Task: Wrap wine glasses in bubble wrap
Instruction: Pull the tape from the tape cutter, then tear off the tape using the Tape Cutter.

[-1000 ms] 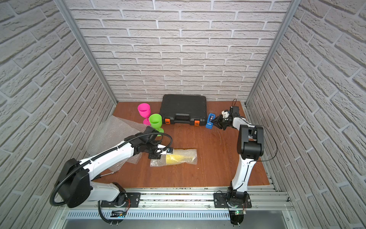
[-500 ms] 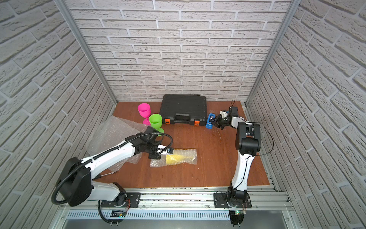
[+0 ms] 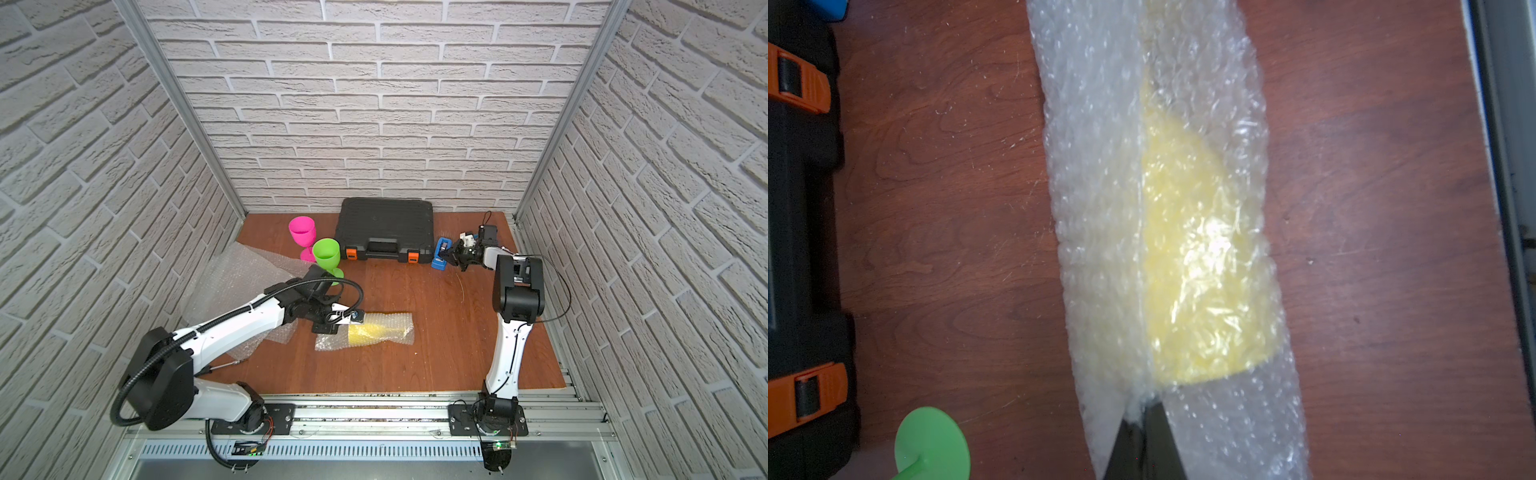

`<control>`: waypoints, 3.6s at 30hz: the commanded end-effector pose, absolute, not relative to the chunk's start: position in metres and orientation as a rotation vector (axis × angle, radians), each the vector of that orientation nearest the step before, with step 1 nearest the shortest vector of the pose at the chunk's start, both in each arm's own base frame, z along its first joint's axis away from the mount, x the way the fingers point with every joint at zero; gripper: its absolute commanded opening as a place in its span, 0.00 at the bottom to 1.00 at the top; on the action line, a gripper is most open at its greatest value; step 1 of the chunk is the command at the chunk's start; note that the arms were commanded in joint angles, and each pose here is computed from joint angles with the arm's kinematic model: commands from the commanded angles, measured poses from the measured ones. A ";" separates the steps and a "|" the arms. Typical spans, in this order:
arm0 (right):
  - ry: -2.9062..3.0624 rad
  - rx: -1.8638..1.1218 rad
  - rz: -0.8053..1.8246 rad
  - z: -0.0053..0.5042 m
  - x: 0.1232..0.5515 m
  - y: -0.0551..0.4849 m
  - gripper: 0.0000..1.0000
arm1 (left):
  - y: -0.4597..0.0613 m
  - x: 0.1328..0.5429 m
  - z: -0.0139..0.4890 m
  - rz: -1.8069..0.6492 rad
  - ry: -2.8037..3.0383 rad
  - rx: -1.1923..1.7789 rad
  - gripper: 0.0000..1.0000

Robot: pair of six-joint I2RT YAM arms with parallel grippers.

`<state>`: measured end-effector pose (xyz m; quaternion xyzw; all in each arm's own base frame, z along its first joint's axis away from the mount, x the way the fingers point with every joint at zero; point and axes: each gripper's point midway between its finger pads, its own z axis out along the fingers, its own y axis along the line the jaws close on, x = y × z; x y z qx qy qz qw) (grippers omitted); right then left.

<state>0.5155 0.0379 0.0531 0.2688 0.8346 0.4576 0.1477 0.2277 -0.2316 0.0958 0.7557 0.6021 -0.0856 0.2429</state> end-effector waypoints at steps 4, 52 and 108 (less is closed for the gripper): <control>2.344 0.729 1.330 0.099 0.514 0.044 0.03 | -0.229 0.223 0.090 -0.241 1.660 2.101 0.03; 2.653 0.807 1.281 0.042 0.291 0.114 0.24 | -0.226 0.217 0.083 -0.245 1.687 2.130 0.02; 2.689 0.889 0.853 -0.005 0.428 0.033 0.03 | -0.222 0.214 0.074 -0.245 1.712 2.168 0.02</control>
